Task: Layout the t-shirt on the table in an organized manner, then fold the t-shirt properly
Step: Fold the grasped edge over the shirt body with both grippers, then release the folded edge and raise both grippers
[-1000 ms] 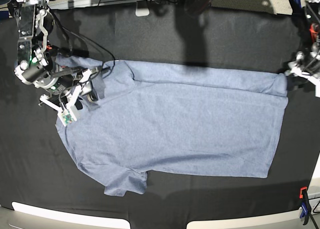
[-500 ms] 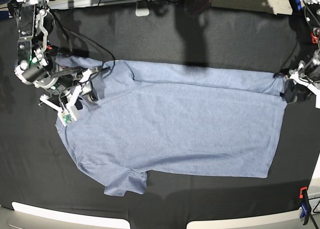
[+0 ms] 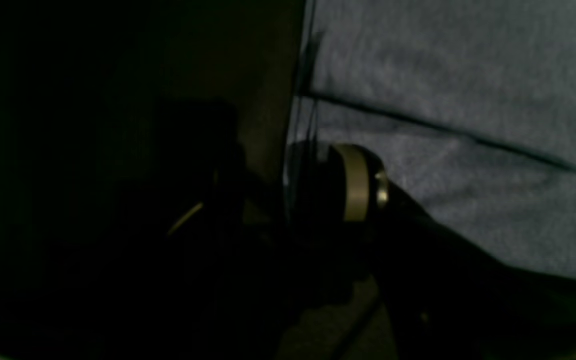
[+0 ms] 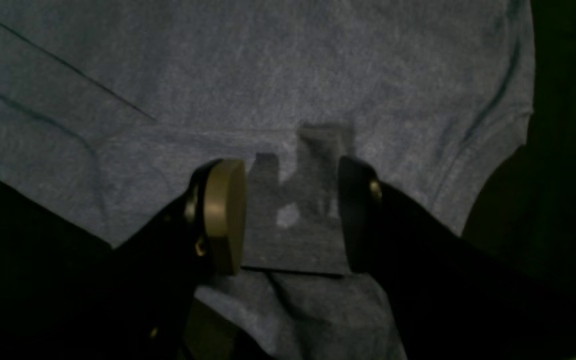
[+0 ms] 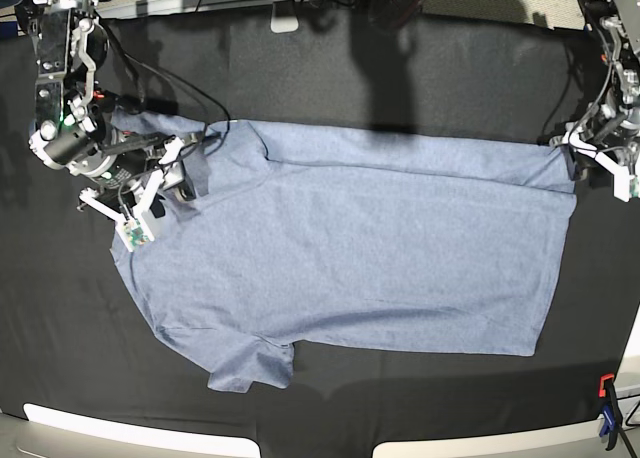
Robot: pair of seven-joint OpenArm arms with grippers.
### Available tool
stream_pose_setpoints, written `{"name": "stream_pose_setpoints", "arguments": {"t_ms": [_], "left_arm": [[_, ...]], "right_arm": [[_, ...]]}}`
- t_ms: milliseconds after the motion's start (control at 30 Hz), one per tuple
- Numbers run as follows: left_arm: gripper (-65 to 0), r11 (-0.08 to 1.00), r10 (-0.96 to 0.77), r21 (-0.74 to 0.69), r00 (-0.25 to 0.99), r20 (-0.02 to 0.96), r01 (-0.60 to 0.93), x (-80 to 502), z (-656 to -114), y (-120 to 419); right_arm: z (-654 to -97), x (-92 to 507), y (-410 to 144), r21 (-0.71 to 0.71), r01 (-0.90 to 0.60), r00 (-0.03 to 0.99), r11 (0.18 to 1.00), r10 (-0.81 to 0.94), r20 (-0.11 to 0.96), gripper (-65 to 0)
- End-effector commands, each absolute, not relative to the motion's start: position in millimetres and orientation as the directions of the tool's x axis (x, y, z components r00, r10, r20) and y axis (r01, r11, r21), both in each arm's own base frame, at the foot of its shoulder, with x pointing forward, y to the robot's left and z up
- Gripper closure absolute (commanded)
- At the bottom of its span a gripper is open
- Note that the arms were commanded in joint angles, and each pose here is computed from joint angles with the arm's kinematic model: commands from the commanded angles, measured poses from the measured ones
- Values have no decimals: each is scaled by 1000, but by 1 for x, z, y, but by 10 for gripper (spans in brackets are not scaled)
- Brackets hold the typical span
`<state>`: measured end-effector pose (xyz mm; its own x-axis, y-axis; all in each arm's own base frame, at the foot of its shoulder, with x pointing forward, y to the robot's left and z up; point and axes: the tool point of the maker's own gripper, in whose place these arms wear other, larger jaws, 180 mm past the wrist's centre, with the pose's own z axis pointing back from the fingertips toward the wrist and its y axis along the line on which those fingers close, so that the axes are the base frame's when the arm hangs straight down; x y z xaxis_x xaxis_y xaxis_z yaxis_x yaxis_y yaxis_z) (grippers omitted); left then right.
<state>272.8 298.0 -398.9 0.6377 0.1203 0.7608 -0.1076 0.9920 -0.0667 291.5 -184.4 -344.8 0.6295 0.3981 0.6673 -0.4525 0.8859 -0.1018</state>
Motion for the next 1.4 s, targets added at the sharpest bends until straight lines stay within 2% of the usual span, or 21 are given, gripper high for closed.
{"name": "stream_pose_setpoints", "arguments": {"t_ms": [0,400,467,567,600,700,833,1033,1167,1367], "left_arm": [[-248,992,118,-69,603,789,-105,280,-388,301],[-239,962,268,-244,606,749,-124,274,-412,288],[-189,956,285,-267,610,739,-123,272,-416,285],[-25,955,288,-269,614,735,-126,271,-418,285],[0,955,288,-269,614,735,-126,271,-418,285],[0,955,287,-268,615,734,-125,270,-419,285],[0,955,286,-269,625,726,-125,269,-420,284],[0,955,287,-269,620,730,-126,270,-419,285],[0,955,288,-269,619,731,-126,270,-419,285],[0,955,287,-269,619,731,-126,270,-419,285]], "right_arm": [[-331,300,-185,-123,-456,592,881,404,697,-290],[-330,299,-183,-109,-459,592,882,396,702,-290],[-331,299,-183,-109,-459,596,882,397,698,-290],[-333,297,-184,-105,-460,608,882,398,687,-290],[-334,295,-182,-91,-462,616,882,393,683,-290],[-336,285,-179,-22,-464,650,886,357,670,-290],[-333,263,-196,-81,-435,656,897,377,654,-288],[-320,206,-177,-219,-646,476,731,610,634,-260],[-347,181,-198,-295,-731,457,616,762,459,-260],[-369,191,-229,-442,-737,414,512,858,303,-260]]}}
